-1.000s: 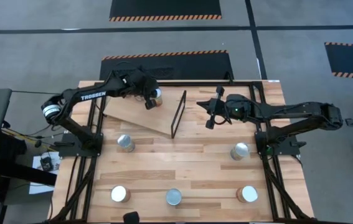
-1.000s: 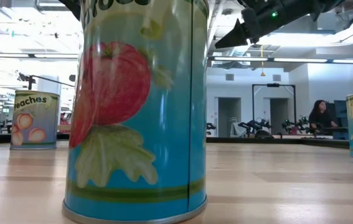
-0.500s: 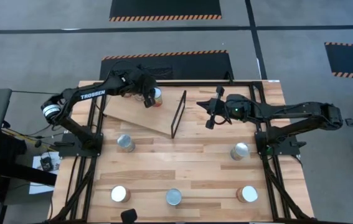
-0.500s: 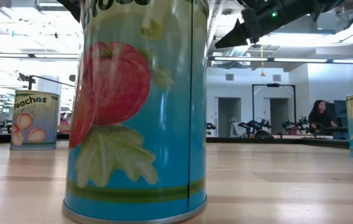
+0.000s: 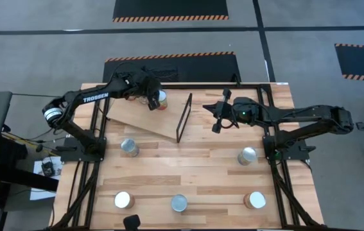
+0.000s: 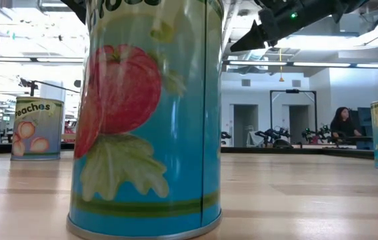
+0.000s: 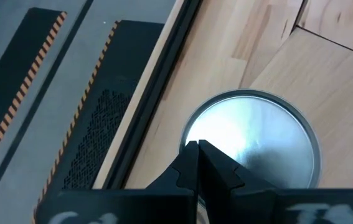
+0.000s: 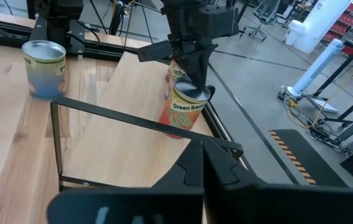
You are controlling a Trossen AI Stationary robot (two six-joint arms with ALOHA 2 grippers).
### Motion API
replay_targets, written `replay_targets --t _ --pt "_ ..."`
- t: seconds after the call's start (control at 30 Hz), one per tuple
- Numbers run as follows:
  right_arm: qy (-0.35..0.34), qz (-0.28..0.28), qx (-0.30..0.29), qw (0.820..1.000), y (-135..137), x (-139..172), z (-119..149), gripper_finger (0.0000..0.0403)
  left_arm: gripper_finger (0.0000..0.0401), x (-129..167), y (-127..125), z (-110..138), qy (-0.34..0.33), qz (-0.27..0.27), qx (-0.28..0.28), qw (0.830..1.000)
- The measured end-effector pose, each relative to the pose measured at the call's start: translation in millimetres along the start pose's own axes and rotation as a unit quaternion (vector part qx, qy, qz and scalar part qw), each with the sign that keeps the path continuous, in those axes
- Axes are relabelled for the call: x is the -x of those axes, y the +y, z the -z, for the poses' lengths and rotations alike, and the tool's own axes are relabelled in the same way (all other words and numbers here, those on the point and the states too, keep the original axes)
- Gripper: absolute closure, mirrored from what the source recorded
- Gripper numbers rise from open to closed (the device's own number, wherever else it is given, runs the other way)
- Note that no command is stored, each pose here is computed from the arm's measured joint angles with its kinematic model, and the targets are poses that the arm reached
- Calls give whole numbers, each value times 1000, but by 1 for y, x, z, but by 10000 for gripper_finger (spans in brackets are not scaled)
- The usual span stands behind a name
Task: Pick and place cans onto a shelf
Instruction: Put the top canned green beans on the shelf, then put the top canned tomatoes on the shelf
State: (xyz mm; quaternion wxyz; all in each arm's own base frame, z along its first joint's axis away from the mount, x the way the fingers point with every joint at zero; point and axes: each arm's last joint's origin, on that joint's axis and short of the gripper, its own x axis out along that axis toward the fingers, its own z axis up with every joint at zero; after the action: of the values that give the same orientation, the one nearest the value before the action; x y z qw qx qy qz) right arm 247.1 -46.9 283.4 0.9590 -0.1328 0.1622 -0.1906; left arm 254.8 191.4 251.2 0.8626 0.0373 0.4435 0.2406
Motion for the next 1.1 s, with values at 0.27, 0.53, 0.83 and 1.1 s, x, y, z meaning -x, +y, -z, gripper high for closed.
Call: replay_targets --t 0.27,0.53,0.83,1.1 --pt "0 0 0 1000 0 0 0 396 401 1 5 2 1 -6 7 1000" --pt "-17 -13 3 1000 6 9 -6 396 401 16 6 -3 -41 29 0 999" --pt "-34 -6 8 999 35 17 11 399 401 29 -15 11 -166 121 -2 979" --pt "-37 -50 -85 994 64 29 43 399 401 46 -51 40 -302 142 -25 942"
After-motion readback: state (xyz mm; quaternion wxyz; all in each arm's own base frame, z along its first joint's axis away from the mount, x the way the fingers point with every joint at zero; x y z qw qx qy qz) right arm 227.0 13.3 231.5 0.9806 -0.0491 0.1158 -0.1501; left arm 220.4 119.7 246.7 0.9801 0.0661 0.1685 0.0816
